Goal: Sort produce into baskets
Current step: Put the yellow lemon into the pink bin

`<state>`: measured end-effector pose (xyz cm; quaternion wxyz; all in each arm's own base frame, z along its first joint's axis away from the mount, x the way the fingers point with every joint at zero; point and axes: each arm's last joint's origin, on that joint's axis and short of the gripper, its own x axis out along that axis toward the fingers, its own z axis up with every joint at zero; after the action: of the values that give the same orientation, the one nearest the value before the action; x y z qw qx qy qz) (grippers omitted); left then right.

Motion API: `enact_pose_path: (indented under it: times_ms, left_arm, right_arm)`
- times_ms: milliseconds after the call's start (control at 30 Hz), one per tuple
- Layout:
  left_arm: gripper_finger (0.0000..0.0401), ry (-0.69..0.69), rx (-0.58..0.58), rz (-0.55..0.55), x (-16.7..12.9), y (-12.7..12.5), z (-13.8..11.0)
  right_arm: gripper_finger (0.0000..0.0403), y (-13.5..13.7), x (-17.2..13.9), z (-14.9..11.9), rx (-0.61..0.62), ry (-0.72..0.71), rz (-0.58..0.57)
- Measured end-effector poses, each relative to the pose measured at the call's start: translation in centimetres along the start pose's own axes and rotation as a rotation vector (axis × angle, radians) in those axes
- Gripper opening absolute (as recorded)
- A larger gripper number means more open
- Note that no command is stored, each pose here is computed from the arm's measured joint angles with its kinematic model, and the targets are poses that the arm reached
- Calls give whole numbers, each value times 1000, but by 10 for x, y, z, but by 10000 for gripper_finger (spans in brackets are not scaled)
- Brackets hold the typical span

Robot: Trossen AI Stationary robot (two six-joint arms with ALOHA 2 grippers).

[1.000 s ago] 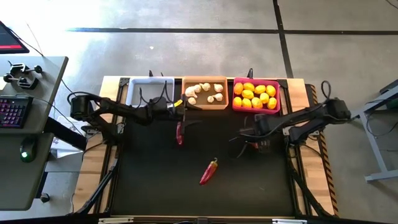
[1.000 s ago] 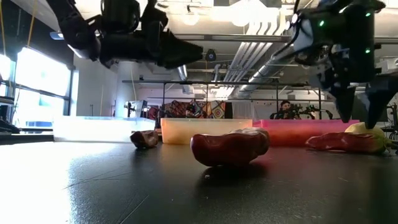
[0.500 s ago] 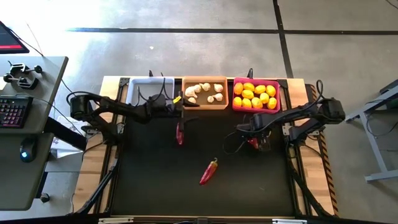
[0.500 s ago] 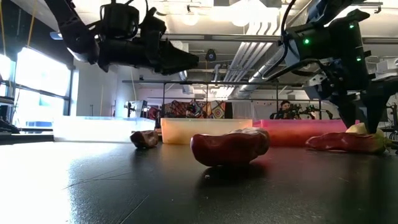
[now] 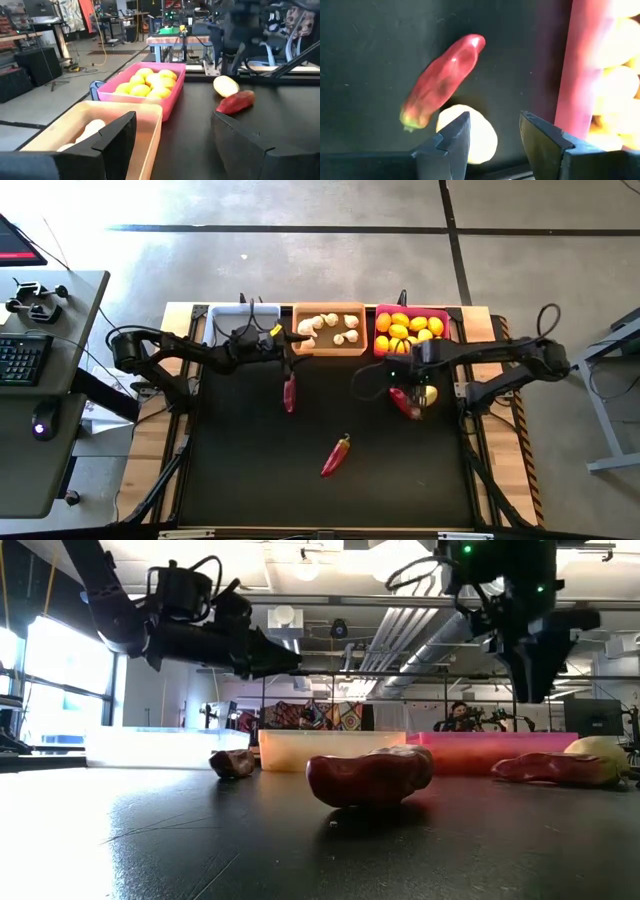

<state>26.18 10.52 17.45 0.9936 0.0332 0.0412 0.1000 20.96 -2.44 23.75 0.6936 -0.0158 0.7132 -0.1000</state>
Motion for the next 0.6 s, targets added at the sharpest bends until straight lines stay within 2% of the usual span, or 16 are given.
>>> enact_pose_path:
  times_ms: [133,300,467,600]
  left_arm:
    - [241,5,0,-1,0,0,0]
    - [241,6,-1,-3,0,0,-1]
    - [241,6,-1,-3,0,0,-1]
    - [241,5,-1,-3,0,0,-1]
  right_arm:
    - [168,0,-2,-4,12,32,25]
    - [211,12,15,-14,2,102,16]
    - [260,23,31,-22,-131,132,-33]
    - [276,29,39,-25,-237,120,-71]
